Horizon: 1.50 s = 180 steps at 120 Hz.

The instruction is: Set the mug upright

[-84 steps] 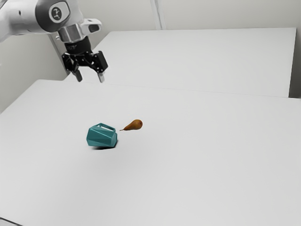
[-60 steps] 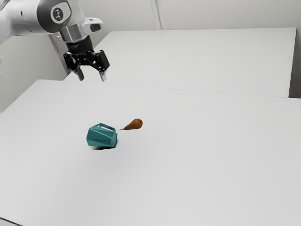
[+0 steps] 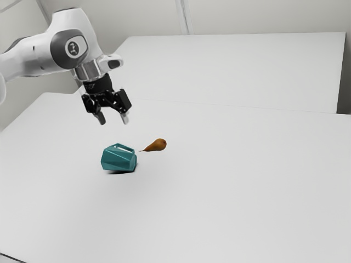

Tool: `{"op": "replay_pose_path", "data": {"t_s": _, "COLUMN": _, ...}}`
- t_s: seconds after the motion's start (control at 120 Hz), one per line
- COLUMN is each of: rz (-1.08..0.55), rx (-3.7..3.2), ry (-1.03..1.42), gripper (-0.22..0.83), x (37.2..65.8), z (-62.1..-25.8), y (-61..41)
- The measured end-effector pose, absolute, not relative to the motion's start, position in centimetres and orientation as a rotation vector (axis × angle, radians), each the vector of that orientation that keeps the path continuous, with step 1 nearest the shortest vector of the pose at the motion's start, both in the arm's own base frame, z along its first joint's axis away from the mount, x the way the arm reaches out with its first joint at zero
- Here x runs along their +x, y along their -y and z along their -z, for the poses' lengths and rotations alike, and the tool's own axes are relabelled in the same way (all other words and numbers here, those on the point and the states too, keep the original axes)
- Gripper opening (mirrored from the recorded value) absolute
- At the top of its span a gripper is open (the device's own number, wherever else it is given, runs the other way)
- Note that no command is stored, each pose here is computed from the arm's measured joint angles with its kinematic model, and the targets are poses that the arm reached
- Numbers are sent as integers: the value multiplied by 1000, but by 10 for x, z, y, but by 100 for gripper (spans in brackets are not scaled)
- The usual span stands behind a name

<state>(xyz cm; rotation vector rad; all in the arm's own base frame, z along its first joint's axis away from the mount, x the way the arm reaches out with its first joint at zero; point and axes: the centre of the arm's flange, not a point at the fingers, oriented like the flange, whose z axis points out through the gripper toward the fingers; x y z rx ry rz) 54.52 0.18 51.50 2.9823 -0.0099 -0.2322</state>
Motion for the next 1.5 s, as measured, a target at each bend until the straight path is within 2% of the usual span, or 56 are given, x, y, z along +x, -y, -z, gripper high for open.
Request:
{"op": "replay_pose_path", "data": {"t_s": 0.242, "rz": 155, "rx": 2763, "ry": 114, "gripper": 61, "x": 555, "z": -463, "y": -28}}
{"op": "replay_pose_path", "data": {"t_s": 0.408, "rz": 57, "rx": 2646, "ry": -58, "gripper": 62, "x": 549, "z": -428, "y": -143}}
{"op": "replay_pose_path", "data": {"t_s": 0.675, "rz": -14, "rx": 2486, "ry": -107, "gripper": 62, "x": 548, "z": -358, "y": -213}}
{"op": "replay_pose_path", "data": {"t_s": 0.95, "rz": -30, "rx": 2356, "ry": -72, "gripper": 62, "x": 548, "z": -305, "y": -221}}
{"op": "replay_pose_path", "data": {"t_s": 1.1, "rz": -18, "rx": 2283, "ry": -28, "gripper": 61, "x": 549, "z": -288, "y": -207}}
{"op": "replay_pose_path", "data": {"t_s": 1.2, "rz": -11, "rx": 2243, "ry": -2, "gripper": 53, "x": 548, "z": -282, "y": -201}}
{"op": "replay_pose_path", "data": {"t_s": 1.35, "rz": -18, "rx": 2214, "ry": 26, "gripper": 25, "x": 545, "z": -282, "y": -202}}
{"op": "replay_pose_path", "data": {"t_s": 1.5, "rz": -31, "rx": 2197, "ry": 56, "gripper": 4, "x": 544, "z": -283, "y": -202}}
